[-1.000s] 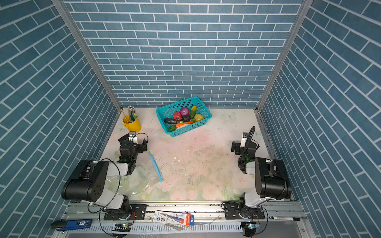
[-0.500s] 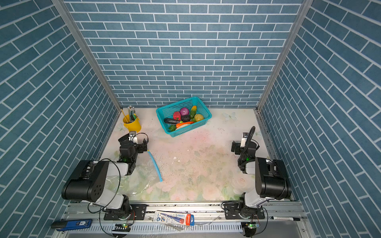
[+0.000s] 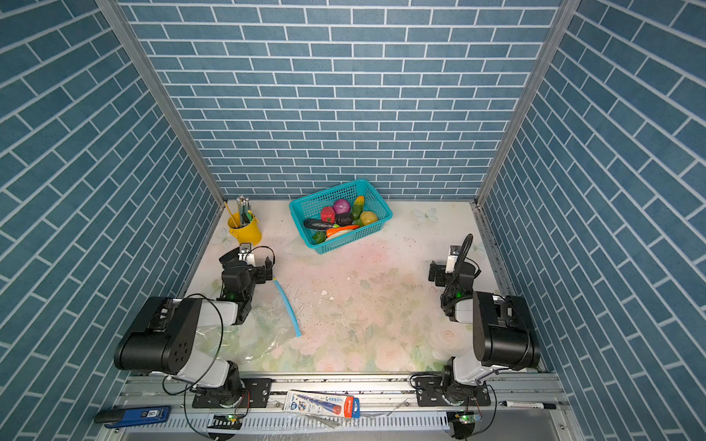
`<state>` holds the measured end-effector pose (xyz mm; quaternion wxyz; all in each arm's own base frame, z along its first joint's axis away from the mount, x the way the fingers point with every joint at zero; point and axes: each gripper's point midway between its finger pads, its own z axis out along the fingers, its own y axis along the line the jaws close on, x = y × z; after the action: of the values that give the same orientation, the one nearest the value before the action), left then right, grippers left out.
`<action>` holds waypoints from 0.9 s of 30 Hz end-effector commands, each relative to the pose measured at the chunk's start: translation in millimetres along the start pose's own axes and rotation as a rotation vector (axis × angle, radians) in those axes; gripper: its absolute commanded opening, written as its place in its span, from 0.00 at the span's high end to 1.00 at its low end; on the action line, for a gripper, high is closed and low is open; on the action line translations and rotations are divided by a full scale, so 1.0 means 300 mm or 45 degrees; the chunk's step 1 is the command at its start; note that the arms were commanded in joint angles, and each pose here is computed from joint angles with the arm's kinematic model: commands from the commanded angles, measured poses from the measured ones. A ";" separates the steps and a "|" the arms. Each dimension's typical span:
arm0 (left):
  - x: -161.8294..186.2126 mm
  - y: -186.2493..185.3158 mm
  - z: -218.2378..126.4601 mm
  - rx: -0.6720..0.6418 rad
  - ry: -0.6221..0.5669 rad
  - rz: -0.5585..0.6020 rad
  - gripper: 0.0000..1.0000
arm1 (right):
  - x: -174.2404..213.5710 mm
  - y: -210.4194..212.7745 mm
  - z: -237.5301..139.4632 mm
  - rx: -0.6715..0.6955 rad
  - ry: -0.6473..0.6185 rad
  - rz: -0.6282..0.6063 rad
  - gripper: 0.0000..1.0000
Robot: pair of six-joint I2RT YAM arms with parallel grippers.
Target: Place the food in the zip-top bag and seal the zipper
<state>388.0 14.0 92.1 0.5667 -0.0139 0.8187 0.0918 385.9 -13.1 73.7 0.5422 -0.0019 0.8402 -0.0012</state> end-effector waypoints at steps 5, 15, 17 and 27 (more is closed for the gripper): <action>-0.014 0.004 0.011 -0.002 -0.005 -0.008 0.01 | -0.053 0.002 0.015 0.000 -0.049 0.013 0.01; -0.014 0.004 0.012 -0.002 -0.004 -0.008 0.01 | -0.053 0.005 0.013 -0.009 -0.051 0.014 0.01; -0.013 0.004 0.011 -0.002 -0.003 -0.008 0.01 | -0.054 0.005 0.013 -0.009 -0.051 0.014 0.01; -0.013 0.004 0.011 -0.002 -0.004 -0.007 0.01 | -0.053 0.005 0.012 -0.009 -0.052 0.014 0.01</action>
<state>388.6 13.9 92.8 0.5675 -0.0140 0.8182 0.0918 385.8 -12.9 73.5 0.5421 -0.0021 0.8403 -0.0009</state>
